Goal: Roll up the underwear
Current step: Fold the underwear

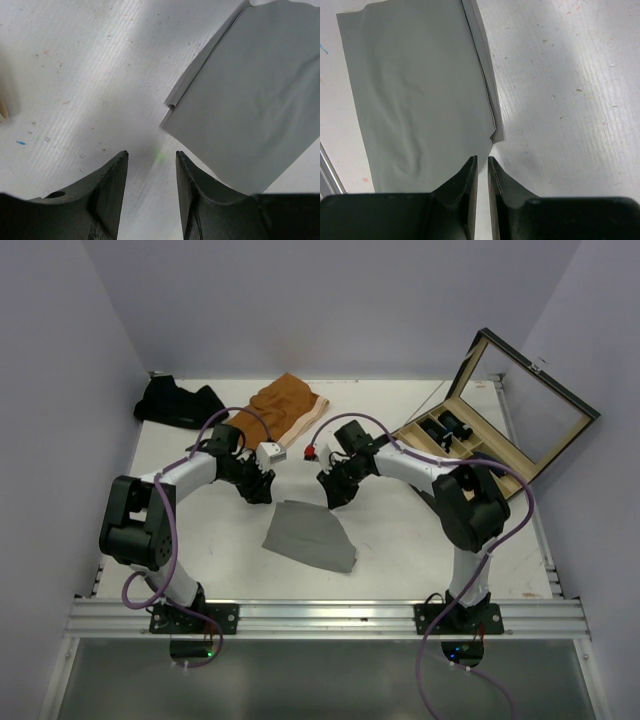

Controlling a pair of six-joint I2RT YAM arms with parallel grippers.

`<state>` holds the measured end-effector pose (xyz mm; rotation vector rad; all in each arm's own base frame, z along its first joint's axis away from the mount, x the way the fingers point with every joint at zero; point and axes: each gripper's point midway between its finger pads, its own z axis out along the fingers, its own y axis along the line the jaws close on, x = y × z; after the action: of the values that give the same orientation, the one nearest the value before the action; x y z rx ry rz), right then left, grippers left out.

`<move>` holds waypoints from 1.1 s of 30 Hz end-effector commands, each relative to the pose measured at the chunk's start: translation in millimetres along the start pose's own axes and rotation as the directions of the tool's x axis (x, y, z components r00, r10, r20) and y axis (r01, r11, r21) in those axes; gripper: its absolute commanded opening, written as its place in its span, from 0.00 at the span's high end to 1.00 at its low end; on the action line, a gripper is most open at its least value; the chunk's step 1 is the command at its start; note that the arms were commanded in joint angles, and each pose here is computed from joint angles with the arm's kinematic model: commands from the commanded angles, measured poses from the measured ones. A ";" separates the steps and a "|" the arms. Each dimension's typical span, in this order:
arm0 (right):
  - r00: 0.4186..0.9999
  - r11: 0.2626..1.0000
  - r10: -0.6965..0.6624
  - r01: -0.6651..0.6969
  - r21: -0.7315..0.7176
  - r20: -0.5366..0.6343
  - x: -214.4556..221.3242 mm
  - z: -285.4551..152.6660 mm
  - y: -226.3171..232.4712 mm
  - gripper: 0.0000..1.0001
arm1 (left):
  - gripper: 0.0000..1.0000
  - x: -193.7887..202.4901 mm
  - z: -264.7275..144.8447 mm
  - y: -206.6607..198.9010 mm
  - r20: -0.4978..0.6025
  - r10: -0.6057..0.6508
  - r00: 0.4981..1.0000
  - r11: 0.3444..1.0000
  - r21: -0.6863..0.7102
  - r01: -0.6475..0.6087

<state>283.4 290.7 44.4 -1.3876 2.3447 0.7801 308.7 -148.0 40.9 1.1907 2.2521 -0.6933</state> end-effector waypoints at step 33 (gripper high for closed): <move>1.000 1.000 -0.021 0.022 -0.018 0.003 -22.3 17.8 -2.8 1.00 | 0.51 -12.8 -6.5 1.9 0.054 0.054 0.997 0.999 -0.006 -0.054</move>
<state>290.7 308.5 26.4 -1.4107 2.3744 0.7865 308.8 -148.0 40.9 1.1952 2.2489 -0.6928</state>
